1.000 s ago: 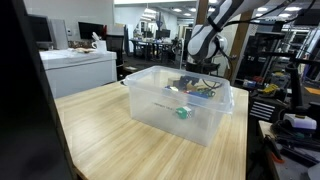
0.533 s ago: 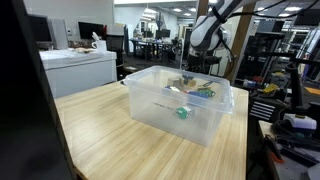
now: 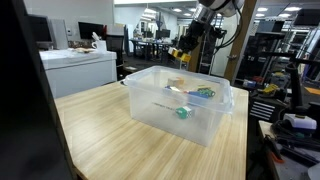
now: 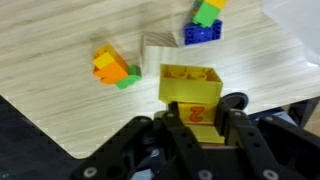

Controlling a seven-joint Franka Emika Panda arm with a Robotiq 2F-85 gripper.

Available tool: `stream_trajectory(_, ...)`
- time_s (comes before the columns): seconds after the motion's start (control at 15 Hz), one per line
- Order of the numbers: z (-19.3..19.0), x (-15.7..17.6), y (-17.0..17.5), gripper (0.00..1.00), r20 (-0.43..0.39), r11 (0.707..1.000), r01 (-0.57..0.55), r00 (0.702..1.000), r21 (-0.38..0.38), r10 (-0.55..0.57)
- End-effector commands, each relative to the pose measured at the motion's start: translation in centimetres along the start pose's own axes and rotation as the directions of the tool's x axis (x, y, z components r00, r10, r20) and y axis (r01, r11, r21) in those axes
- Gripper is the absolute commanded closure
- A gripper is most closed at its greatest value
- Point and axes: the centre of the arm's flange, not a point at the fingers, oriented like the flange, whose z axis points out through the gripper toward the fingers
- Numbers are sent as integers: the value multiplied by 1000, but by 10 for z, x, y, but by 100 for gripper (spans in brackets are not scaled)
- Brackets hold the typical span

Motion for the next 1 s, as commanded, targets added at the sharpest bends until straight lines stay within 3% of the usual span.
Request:
stream_trajectory(0.0,-24,-35,-36,89,46,985,82,995,155,-90)
stream_trajectory(0.2,-29,-74,-75,89,118,946,167,971,277,-206)
stream_trajectory(0.47,-29,-111,-104,89,189,906,234,930,353,-314)
stream_trajectory(0.53,-29,-116,-108,39,197,898,247,922,363,-333)
stream_trajectory(0.67,-29,-119,-111,33,205,897,240,921,372,-332)
stream_trajectory(0.93,-31,-96,-104,7,181,910,194,944,366,-274)
